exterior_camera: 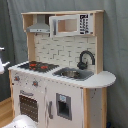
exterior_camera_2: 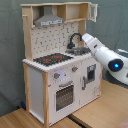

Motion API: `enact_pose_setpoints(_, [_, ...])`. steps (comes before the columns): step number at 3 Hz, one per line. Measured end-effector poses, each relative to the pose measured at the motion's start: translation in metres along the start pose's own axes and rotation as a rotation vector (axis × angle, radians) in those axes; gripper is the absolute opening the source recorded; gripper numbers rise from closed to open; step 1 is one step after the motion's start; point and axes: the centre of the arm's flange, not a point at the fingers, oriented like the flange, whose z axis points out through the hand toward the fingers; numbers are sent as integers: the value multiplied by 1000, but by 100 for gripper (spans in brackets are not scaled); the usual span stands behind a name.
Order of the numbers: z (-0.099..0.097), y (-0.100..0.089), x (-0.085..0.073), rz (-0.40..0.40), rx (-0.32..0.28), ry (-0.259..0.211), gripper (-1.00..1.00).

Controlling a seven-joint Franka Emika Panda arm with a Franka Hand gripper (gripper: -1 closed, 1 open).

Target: Play with the kitchen

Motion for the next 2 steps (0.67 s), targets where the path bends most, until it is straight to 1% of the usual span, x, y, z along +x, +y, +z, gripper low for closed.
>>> enact_pose_setpoints(1, [-25, -24, -4, -82, -10, 61, 100])
enact_pose_setpoints(2, [-38, -44, -2, -174, -24, 144, 100])
